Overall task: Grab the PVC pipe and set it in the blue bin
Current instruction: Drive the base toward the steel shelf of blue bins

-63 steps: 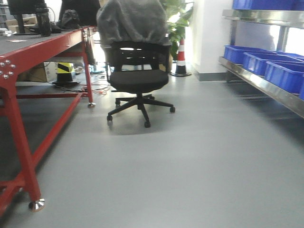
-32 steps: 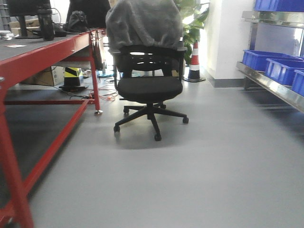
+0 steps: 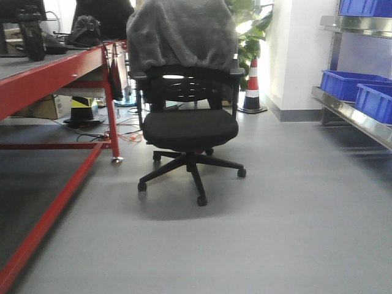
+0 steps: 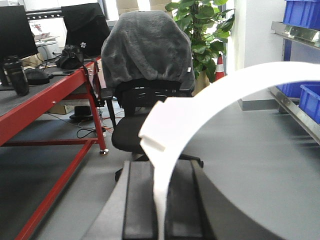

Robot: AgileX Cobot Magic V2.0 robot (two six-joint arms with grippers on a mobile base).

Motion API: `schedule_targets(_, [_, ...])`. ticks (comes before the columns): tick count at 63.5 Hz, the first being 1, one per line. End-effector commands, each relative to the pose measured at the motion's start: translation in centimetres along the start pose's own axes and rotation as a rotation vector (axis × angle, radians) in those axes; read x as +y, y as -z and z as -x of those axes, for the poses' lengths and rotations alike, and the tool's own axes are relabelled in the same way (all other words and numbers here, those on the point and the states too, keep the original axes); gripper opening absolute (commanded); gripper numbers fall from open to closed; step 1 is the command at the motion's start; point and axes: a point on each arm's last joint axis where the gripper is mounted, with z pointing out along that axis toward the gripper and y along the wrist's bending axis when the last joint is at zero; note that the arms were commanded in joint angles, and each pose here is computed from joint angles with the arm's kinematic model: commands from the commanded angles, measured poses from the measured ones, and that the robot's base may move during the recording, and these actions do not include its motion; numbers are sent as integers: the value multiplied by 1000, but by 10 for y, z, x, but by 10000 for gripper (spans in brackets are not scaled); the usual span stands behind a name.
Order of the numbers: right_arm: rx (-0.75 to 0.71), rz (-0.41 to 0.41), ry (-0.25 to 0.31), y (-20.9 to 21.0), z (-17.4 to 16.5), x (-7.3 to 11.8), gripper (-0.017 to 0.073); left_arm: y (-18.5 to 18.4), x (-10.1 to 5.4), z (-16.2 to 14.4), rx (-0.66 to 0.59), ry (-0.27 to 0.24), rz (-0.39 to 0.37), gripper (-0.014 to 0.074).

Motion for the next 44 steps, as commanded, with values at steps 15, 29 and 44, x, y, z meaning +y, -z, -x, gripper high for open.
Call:
schedule_targets(15, [-32,-3,18,1,2,0,-167,1,0,3,-33,-1,0,-111])
schedule_targets(29, [-32,-3,18,1,2,0,-167,1,0,3,-33,-1,0,-111])
schedule_targets(44, [-32,-3,18,1,2,0,-167,1,0,3,-33,-1,0,-111])
